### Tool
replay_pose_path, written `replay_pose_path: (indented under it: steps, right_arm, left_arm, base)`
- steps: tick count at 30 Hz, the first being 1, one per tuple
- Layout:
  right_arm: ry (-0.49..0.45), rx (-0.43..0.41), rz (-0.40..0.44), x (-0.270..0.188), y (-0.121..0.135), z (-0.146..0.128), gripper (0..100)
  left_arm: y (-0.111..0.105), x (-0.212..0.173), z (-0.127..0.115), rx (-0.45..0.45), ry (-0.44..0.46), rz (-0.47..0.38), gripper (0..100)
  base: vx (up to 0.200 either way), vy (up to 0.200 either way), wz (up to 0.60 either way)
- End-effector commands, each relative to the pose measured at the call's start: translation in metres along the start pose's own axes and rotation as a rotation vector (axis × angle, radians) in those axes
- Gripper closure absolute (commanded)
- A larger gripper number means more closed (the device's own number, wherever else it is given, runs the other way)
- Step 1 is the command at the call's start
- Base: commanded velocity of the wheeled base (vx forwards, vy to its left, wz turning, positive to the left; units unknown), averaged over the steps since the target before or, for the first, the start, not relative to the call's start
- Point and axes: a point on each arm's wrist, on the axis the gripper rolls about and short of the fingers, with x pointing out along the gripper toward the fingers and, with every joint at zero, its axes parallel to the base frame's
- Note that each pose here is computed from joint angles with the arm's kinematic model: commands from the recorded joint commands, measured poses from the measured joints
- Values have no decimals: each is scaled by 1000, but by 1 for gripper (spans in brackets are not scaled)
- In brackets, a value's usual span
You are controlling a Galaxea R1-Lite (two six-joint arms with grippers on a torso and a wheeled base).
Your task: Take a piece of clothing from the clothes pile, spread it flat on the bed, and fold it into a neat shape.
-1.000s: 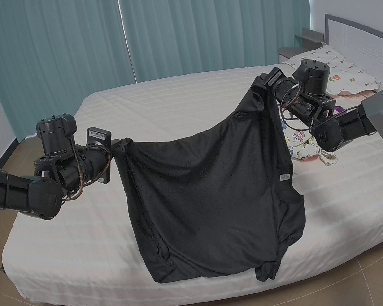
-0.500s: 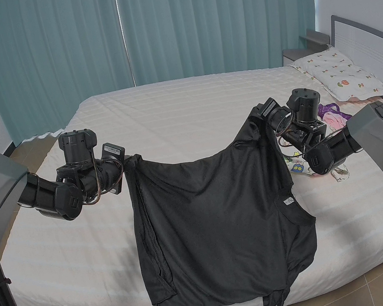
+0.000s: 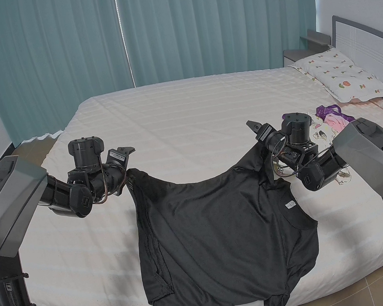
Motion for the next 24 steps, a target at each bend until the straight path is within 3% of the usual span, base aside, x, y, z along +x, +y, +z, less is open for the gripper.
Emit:
replay_pose_path:
  steps: [1, 6, 8, 15, 20, 23, 24]
  right_arm:
    - [-43, -4, -54, 8, -19, 6, 0]
    - [16, -55, -136, 8, -26, 1, 0]
    - [50, -74, -198, 7, -31, -2, 0]
    - [140, -97, -291, 1, -35, -3, 0]
    - [154, -94, -345, -13, -33, 27, 0]
    - [175, -97, -365, -18, -32, 31, 0]
    - [192, -85, -379, -25, -28, 41, 0]
  left_arm:
    - [14, 11, -1, 27, -30, 44, 0]
    - [16, 10, 6, 100, -64, 58, 0]
    - [16, 7, 7, 100, -68, 71, 0]
    - [17, -9, 5, 93, -51, 91, 0]
    - [16, -45, -1, 73, -17, 114, 0]
    - [15, -51, -1, 63, -6, 113, 0]
    - [11, -66, -2, 2, 25, 97, 0]
  base:
    - [0, 0, 0]
    - [0, 0, 0]
    - [0, 0, 0]
    - [0, 0, 0]
    - [0, 0, 0]
    - [0, 0, 0]
    - [0, 0, 0]
